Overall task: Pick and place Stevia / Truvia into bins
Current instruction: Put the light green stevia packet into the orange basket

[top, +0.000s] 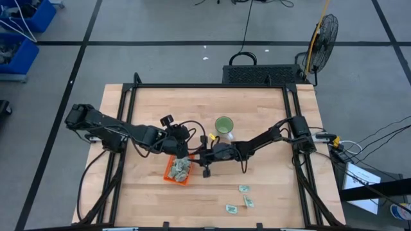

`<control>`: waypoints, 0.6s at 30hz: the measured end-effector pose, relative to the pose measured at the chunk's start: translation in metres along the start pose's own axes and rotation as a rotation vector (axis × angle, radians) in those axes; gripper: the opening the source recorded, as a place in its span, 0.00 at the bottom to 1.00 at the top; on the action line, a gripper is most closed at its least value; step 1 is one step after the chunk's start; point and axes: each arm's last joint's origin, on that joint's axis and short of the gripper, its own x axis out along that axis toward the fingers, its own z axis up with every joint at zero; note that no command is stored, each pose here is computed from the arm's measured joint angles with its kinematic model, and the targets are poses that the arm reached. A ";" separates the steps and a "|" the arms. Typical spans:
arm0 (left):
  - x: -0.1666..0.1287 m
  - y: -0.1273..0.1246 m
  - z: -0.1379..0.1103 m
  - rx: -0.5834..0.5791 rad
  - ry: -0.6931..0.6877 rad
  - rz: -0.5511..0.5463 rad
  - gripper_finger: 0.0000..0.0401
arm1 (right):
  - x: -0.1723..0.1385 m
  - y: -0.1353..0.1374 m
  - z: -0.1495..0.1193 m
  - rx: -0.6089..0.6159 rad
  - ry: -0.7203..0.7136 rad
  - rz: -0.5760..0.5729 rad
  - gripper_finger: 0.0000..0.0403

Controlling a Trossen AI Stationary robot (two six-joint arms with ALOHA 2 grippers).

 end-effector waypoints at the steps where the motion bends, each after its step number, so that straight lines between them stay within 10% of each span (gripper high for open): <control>1: 0.000 0.000 0.000 0.000 0.000 0.000 0.32 | 0.000 0.001 0.000 -0.012 -0.001 0.004 0.21; 10: 0.000 0.000 0.000 0.019 0.000 -0.001 0.32 | -0.039 0.032 0.025 -0.165 0.261 0.160 0.23; 18: 0.000 0.000 0.000 0.020 0.001 -0.002 0.32 | -0.121 0.060 0.064 0.038 0.542 0.254 0.26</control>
